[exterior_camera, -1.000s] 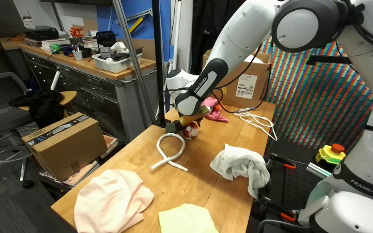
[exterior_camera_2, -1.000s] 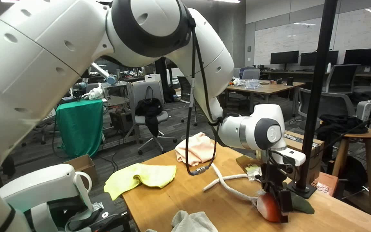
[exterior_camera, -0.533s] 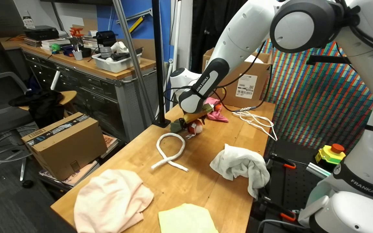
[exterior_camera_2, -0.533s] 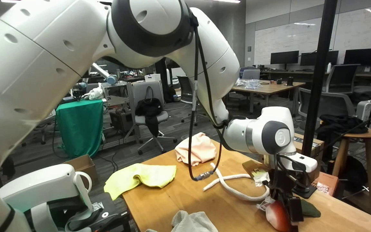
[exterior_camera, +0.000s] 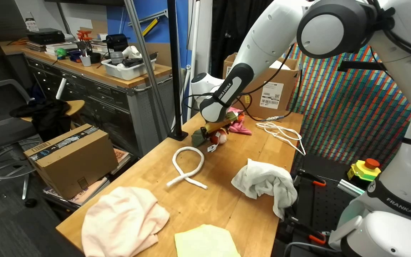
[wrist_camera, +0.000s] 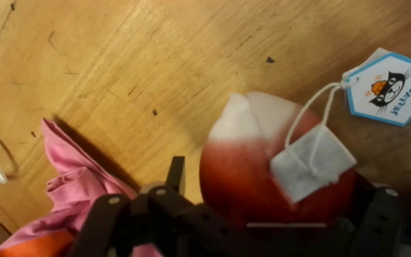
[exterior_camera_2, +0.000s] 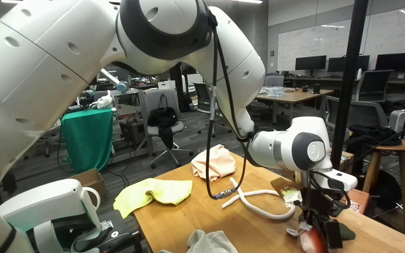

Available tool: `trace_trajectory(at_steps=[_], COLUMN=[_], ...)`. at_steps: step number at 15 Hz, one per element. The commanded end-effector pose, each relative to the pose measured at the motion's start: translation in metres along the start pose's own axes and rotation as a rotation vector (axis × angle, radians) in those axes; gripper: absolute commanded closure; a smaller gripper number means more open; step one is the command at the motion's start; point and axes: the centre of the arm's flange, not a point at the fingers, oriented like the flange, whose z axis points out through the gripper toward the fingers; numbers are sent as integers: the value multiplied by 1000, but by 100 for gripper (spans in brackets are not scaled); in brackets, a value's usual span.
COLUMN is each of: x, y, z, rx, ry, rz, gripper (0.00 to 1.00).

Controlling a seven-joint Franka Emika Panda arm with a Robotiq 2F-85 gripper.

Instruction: Separate the pile of clothes on the table

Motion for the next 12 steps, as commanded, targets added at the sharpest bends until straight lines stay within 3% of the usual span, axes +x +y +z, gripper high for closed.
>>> trace_trajectory(at_steps=[1,5,12], x=[5,-4,-54], y=[18,18,-16], z=[-6,-14,-78], rx=[-2,17,62], ry=[-6,-21,-74], rz=[32,-8,-201], gripper=[0,0,0])
